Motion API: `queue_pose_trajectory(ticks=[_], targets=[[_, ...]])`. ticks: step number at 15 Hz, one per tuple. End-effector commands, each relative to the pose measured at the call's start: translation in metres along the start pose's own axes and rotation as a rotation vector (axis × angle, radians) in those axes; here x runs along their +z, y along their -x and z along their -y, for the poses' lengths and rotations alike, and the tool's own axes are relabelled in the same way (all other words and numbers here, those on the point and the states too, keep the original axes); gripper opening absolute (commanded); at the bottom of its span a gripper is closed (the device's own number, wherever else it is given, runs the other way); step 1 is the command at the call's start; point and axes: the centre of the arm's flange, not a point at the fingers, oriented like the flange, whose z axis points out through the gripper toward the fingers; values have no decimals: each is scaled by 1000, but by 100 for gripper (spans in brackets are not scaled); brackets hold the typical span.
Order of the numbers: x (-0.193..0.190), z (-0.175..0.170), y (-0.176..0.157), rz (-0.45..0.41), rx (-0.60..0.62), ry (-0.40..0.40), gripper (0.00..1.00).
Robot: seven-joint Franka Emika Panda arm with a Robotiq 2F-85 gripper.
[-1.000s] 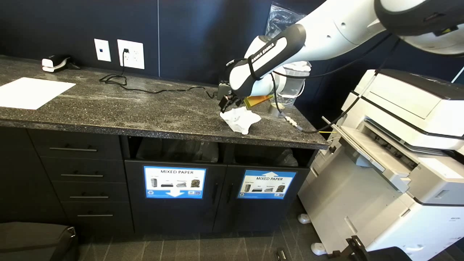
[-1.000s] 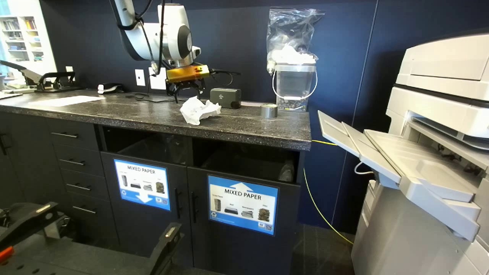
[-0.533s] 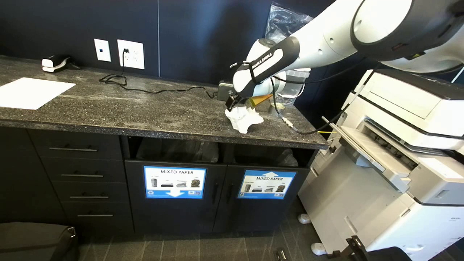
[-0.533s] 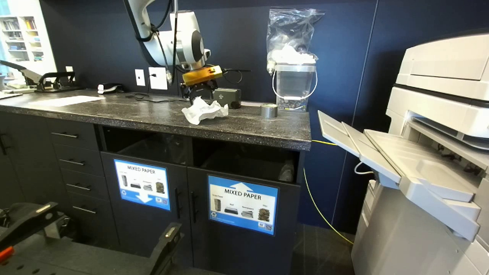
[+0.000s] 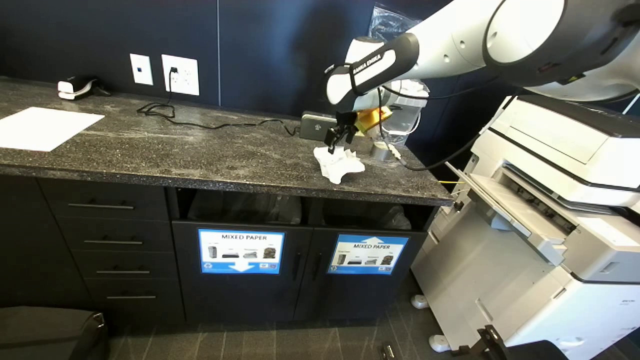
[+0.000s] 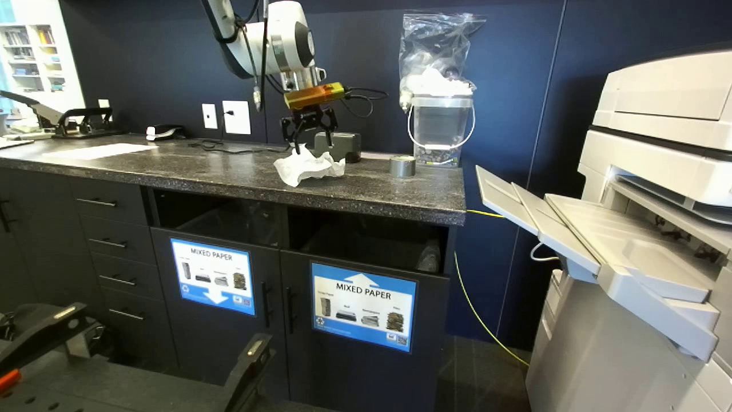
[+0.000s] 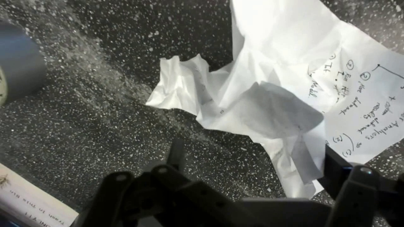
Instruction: Pick up the three papers from the countertop and put them in the bin on the right
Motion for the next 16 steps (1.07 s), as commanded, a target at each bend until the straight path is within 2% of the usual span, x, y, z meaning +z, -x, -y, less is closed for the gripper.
queue_pose_trajectory(ticks=[1,7,16], targets=[[7,-21,-9,34,-17,-2,100],[43,-30,11,84,23,-43,100],[81,-42,23,65,102,-96,100]])
